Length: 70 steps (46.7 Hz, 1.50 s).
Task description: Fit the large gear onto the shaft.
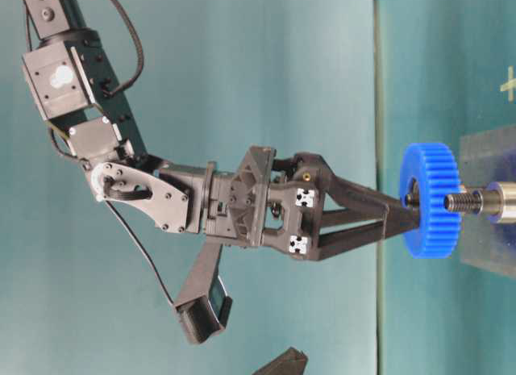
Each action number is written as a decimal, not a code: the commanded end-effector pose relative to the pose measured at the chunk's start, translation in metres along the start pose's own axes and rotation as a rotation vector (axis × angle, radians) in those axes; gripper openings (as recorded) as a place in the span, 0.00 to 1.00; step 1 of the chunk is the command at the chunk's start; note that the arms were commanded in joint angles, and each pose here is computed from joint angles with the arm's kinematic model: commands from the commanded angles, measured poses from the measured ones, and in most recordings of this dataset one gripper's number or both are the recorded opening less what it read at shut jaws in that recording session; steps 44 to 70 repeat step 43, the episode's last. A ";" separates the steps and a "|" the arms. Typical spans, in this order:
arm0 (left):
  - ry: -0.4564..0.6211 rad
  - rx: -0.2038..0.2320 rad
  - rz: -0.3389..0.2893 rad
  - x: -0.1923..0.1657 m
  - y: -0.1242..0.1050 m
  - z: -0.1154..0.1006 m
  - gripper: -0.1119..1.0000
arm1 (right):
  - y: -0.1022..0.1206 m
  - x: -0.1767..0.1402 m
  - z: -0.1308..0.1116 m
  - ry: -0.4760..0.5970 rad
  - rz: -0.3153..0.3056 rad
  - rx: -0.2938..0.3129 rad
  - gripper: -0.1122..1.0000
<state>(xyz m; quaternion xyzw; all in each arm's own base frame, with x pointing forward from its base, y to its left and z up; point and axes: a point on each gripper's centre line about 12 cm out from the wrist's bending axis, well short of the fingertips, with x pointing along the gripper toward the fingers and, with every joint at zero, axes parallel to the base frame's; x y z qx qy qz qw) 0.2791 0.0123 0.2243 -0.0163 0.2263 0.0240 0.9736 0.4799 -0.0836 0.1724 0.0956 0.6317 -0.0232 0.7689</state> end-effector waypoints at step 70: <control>-0.046 0.007 0.000 -0.009 0.000 0.000 0.10 | 0.015 -0.115 -0.101 -0.303 -0.015 -0.003 0.79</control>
